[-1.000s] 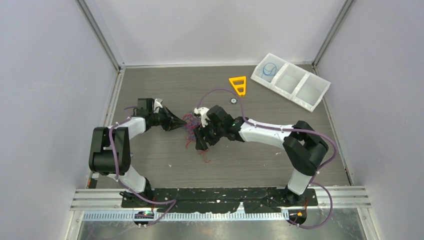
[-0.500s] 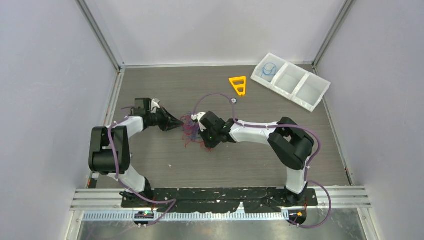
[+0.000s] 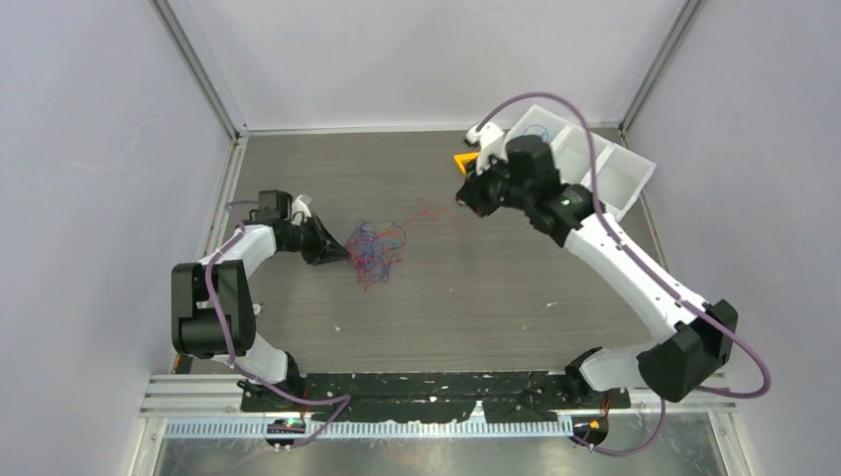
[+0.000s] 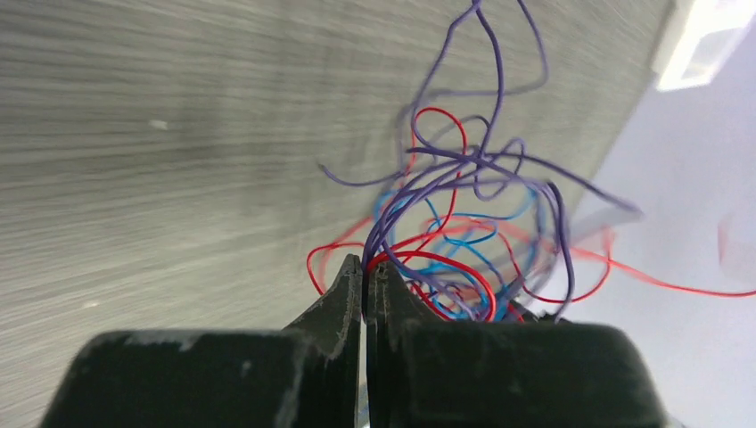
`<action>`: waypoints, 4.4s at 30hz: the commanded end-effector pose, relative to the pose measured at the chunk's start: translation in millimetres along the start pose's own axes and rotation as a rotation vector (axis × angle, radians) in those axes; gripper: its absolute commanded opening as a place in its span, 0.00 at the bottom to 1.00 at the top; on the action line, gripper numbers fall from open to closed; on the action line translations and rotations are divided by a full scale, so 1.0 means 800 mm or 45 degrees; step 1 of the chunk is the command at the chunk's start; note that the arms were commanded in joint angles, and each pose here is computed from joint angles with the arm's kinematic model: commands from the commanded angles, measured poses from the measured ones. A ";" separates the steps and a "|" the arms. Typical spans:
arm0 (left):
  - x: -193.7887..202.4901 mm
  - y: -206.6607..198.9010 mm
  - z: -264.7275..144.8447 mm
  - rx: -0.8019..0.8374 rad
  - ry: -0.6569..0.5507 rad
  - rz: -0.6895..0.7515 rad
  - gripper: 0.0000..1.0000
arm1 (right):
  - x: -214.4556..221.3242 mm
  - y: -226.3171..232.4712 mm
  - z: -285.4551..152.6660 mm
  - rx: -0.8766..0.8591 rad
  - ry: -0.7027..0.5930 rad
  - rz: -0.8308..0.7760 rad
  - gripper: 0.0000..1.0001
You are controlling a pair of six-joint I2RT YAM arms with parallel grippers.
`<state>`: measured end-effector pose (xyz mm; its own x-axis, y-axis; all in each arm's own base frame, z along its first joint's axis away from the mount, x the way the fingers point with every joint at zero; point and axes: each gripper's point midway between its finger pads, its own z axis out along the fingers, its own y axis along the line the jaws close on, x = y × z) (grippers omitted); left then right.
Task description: Untangle the cables
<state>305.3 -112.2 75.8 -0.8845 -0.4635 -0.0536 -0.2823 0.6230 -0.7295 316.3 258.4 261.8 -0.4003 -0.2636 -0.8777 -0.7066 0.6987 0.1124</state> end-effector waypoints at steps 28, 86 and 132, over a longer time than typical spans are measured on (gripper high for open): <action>0.016 -0.031 0.010 0.064 0.221 0.462 0.00 | 0.130 0.028 0.137 -0.457 0.291 -0.719 0.76; -0.043 -0.140 -0.118 0.345 -0.539 1.247 1.00 | 0.000 0.047 0.050 -0.403 -0.213 -0.463 0.05; 0.022 -0.120 -0.005 0.244 -0.497 1.416 0.69 | -0.366 0.079 -0.226 -0.271 -1.177 -0.144 0.05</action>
<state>298.0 -178.4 107.4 -0.5250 0.0990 -0.8453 0.6295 0.7136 -0.3074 272.5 263.6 623.3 0.2551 0.3954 -0.8824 -0.8567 0.5156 -0.0166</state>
